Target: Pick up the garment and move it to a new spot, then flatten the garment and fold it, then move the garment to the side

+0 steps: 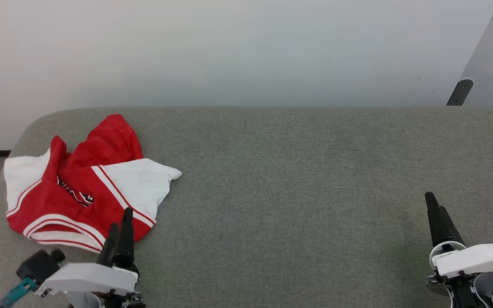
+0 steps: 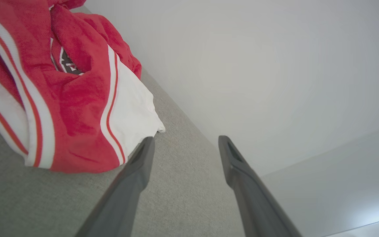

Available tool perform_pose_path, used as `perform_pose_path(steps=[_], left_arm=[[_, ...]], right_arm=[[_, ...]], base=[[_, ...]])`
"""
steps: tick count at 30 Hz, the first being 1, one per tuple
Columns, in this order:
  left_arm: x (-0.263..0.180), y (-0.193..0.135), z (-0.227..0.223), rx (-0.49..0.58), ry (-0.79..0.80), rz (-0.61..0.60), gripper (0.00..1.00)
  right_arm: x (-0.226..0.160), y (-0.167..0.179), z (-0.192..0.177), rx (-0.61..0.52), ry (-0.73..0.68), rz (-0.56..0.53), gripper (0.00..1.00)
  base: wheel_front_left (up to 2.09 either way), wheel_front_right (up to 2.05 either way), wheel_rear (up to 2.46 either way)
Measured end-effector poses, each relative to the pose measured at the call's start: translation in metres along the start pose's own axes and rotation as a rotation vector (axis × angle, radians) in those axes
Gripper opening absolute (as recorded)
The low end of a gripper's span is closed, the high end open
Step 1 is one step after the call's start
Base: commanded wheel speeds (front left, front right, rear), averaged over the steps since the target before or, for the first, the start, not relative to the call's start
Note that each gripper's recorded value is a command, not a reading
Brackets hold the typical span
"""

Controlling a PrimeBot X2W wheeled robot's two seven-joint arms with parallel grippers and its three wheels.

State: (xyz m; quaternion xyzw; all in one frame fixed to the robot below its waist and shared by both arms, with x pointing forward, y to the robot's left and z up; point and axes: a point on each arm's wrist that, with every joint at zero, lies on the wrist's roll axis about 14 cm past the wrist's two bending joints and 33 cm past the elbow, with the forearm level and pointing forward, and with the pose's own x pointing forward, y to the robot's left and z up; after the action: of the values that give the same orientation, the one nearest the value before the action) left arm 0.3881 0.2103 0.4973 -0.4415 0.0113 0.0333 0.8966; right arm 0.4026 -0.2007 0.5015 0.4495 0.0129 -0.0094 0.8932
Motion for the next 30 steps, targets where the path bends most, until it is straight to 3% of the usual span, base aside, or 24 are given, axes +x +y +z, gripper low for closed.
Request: perform_pose_path(steps=[10,30], left_arm=[[0.000,-0.004,0.005,0.179,-0.021,-0.018,1.00],[0.004,-0.016,0.008,0.473,-0.050,-0.081,1.00]], right_arm=[[0.005,0.009,0.001,-0.199,-0.006,0.031,1.00],[0.013,0.020,0.001,-0.459,-0.005,0.080,1.00]], base=[[0.00,0.00,0.00],[0.00,0.00,0.00]])
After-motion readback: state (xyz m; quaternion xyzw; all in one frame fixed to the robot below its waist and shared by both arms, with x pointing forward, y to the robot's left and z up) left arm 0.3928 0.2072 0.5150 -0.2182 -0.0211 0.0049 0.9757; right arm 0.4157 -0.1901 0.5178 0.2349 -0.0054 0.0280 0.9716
